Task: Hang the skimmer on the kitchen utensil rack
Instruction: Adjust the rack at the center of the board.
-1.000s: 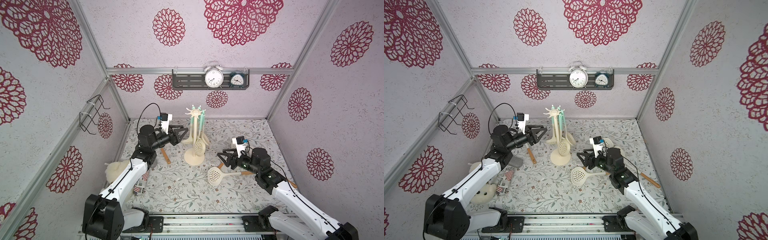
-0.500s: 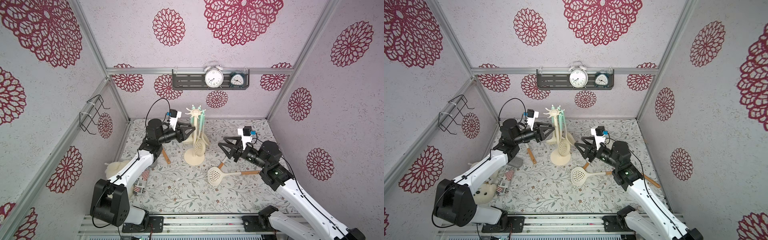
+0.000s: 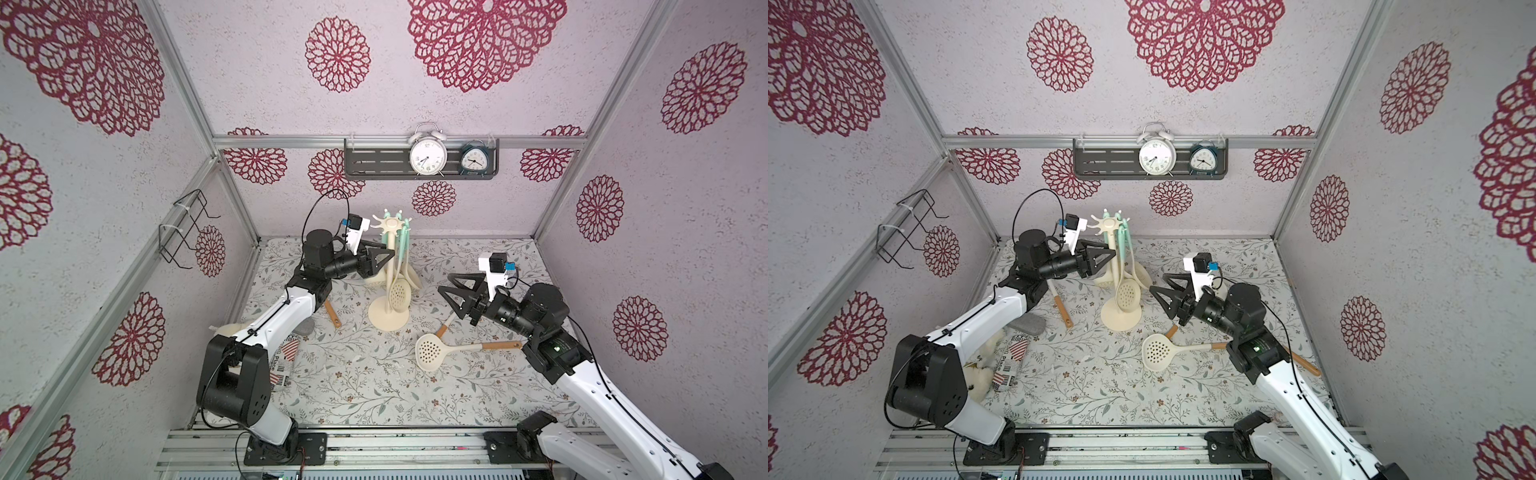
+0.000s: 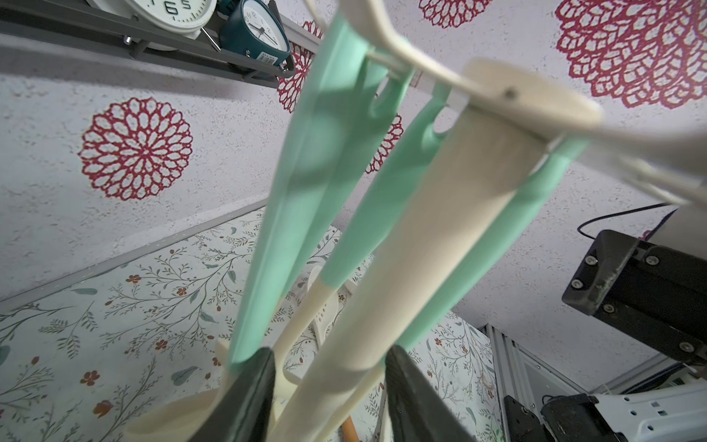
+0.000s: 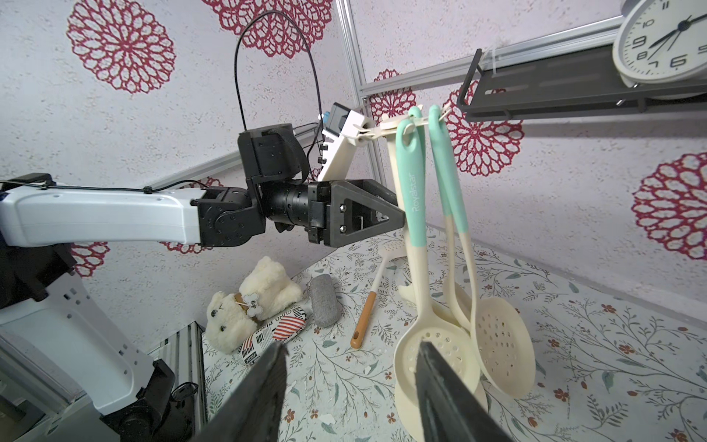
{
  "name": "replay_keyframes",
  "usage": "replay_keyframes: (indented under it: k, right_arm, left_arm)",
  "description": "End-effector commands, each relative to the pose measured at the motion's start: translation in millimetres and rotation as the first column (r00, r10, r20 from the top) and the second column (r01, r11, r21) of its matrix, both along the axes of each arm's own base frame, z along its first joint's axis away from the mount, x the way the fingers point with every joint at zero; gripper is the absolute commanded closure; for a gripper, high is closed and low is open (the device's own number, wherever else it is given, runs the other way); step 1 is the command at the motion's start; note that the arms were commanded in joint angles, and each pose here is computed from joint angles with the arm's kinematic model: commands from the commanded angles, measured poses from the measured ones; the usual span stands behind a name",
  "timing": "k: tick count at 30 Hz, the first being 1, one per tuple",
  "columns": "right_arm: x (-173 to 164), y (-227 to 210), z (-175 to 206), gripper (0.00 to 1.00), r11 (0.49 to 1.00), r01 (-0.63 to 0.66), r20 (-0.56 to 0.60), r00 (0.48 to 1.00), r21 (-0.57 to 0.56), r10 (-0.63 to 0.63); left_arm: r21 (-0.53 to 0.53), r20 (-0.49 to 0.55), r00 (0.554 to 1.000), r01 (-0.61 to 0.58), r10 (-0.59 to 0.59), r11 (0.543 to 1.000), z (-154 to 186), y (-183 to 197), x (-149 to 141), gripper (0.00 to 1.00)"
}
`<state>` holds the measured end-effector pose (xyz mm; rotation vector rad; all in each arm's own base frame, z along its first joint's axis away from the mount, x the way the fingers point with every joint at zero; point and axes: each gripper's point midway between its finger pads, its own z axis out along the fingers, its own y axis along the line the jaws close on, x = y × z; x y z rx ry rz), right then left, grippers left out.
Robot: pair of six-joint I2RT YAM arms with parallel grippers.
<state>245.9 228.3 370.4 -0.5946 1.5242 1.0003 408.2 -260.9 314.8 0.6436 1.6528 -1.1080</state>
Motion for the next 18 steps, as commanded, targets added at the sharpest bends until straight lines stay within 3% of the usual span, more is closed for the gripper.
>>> replay_keyframes:
  k: [1, 11, 18]
  right_arm:
    - [-8, -3, 18, 0.44, 1.0, -0.011, 0.05, 0.999, 0.018, 0.01]
    - [-8, -4, 14, 0.44, 1.0, -0.003, 0.035, 0.999, 0.005, 0.003]
    - [-7, -5, 9, 0.44, 1.0, 0.008, 0.022, 1.0, -0.001, -0.008]
  left_arm:
    - [0.002, 0.013, 0.999, 0.047, -0.047, 0.999, 3, -10, -1, 0.52]
    - [0.001, 0.0, 0.997, 0.08, -0.08, 0.997, -5, -20, -3, 0.64]
    - [0.018, 0.014, 0.999, 0.038, -0.038, 0.999, -10, -20, -7, 0.74]
